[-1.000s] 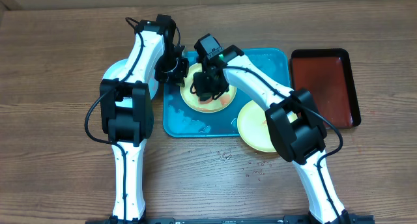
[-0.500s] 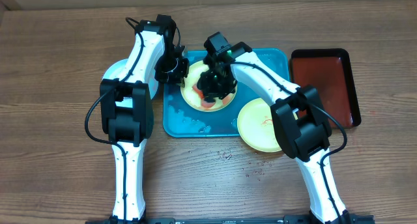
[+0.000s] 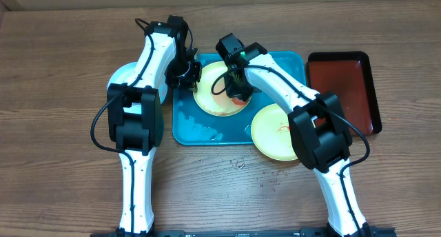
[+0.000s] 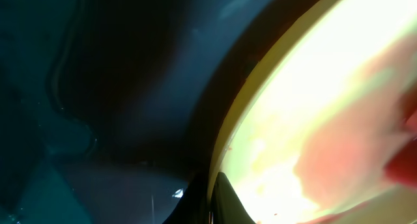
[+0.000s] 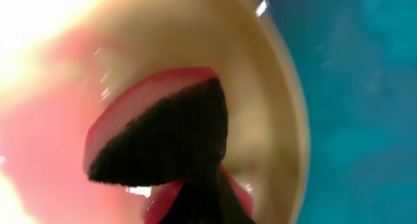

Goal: Clean dirty plates on tray and stack at the side
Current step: 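Scrub the yellow plate with the sponge while the left gripper holds it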

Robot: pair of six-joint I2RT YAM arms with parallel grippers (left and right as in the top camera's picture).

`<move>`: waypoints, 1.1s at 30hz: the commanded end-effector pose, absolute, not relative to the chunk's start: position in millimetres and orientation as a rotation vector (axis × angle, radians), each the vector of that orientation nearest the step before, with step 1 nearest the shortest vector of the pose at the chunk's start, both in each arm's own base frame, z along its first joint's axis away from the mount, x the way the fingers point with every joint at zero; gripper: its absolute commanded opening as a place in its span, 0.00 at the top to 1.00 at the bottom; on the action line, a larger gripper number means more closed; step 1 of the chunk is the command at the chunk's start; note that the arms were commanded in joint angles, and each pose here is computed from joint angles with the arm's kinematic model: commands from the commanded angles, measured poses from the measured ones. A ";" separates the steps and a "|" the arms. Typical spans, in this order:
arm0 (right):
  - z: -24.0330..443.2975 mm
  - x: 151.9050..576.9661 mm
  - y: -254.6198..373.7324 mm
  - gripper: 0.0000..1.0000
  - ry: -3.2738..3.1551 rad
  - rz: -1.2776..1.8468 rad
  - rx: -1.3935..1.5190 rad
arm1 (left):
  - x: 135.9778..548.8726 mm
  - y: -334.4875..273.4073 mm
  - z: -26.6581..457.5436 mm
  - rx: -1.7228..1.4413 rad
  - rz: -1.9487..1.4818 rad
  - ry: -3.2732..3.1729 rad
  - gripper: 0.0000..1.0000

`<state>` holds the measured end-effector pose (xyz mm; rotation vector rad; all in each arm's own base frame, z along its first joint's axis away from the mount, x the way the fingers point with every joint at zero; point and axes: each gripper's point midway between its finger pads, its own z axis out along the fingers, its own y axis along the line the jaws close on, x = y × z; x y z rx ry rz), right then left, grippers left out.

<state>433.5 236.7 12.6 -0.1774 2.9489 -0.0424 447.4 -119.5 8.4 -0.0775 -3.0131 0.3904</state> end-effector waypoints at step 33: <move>11.3 406.8 301.4 0.96 3.044 0.608 -0.308 | 446.3 -111.6 2.2 -0.071 0.339 -3.010 0.96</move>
